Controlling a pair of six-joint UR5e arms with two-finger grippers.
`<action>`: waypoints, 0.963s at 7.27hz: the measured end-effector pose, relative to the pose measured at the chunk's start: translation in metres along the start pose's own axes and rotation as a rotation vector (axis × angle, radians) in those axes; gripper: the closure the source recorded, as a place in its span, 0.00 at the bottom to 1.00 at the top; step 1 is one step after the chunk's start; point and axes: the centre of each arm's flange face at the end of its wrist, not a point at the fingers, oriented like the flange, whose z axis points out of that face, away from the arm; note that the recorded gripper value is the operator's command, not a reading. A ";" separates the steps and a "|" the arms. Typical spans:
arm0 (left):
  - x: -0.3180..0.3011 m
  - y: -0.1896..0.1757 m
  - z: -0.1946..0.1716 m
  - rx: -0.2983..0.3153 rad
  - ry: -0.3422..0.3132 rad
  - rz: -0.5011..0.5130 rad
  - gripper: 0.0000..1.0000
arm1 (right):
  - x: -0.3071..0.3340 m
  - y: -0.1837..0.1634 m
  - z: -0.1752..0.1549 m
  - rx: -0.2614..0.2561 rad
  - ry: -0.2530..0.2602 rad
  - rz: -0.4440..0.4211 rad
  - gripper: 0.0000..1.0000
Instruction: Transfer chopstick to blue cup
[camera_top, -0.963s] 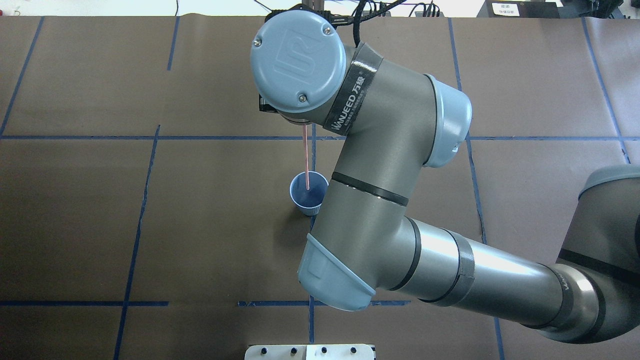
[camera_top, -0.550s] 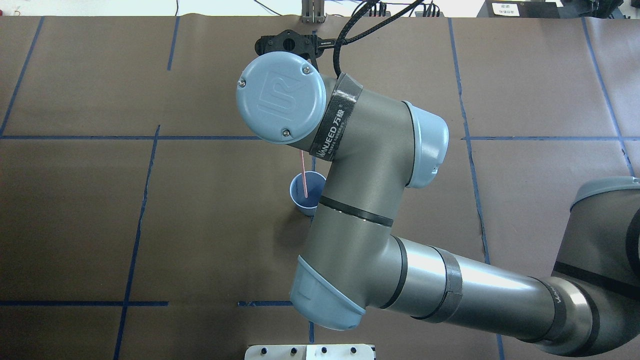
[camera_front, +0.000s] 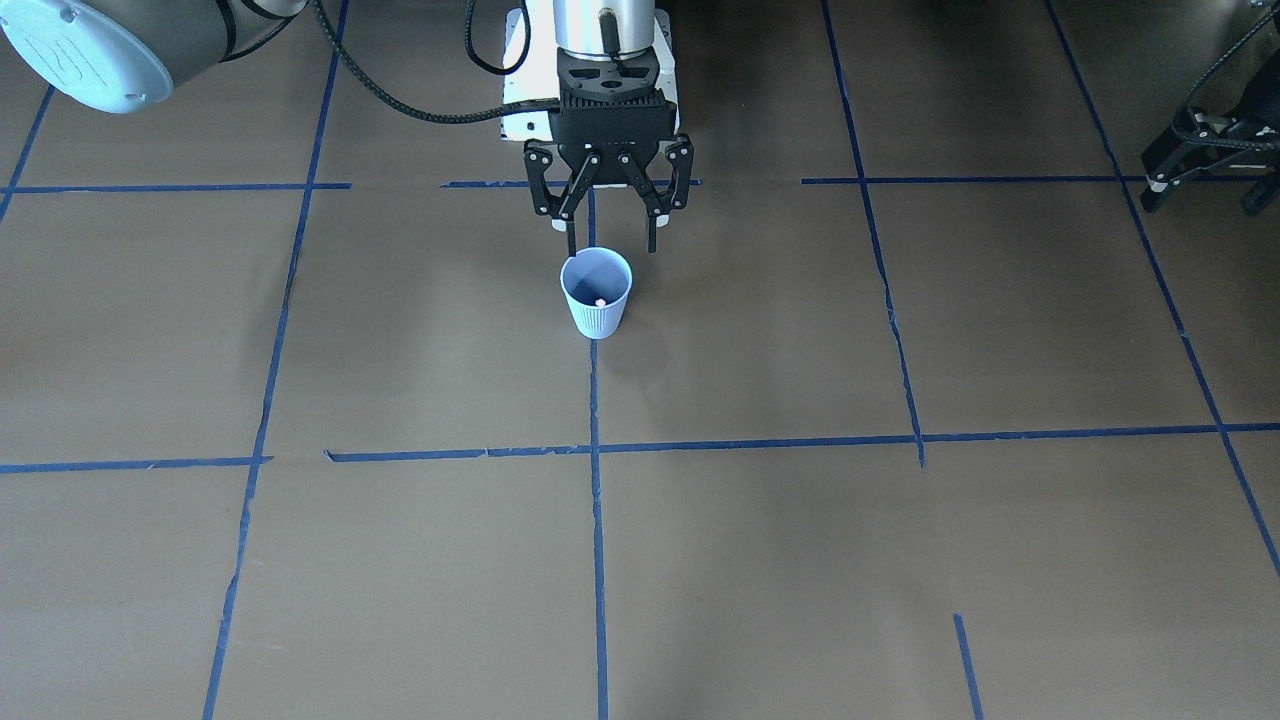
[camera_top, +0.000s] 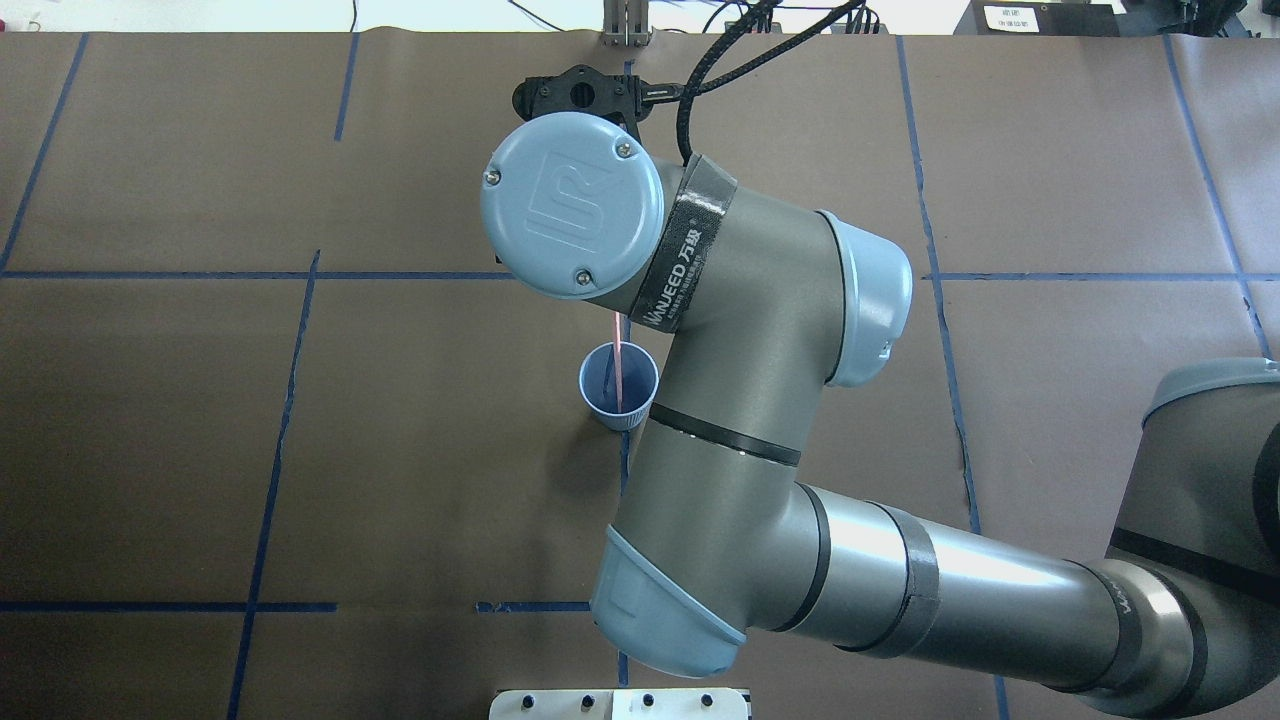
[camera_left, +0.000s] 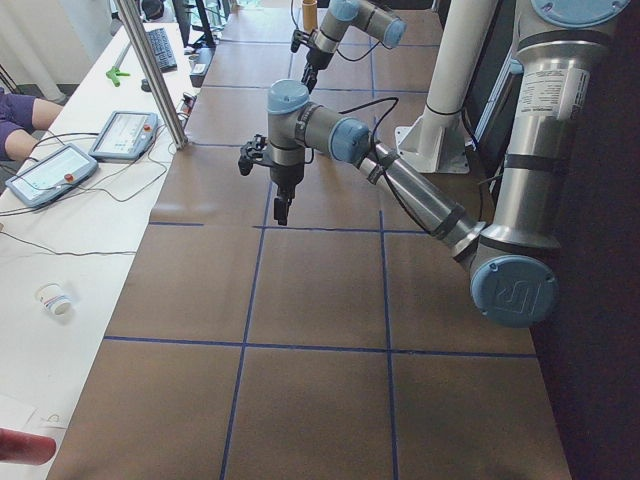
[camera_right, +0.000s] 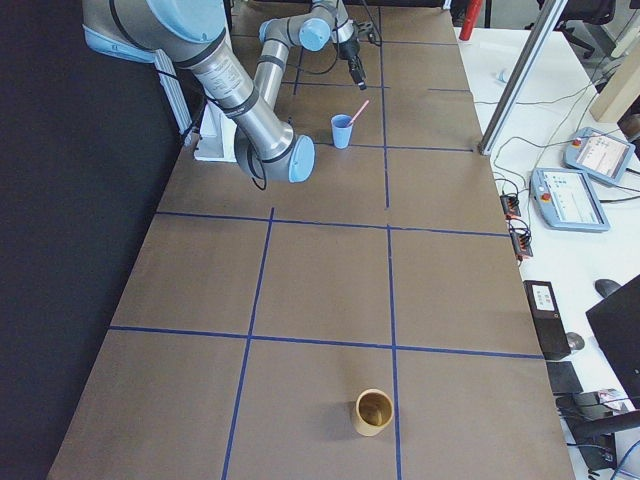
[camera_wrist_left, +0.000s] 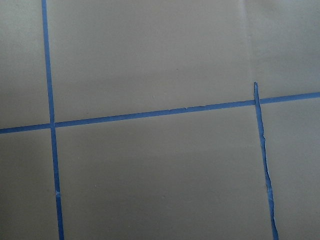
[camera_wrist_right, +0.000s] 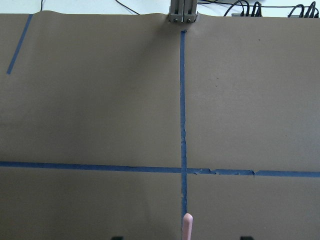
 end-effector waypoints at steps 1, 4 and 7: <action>0.000 0.000 0.000 0.001 0.001 0.000 0.00 | 0.014 -0.005 -0.004 -0.002 0.017 0.004 0.00; -0.007 0.001 -0.004 0.006 -0.001 -0.011 0.00 | 0.155 -0.043 -0.022 -0.078 0.019 -0.075 0.00; -0.040 0.019 0.010 -0.028 -0.017 -0.010 0.00 | 0.346 -0.107 -0.014 -0.223 0.052 -0.232 0.00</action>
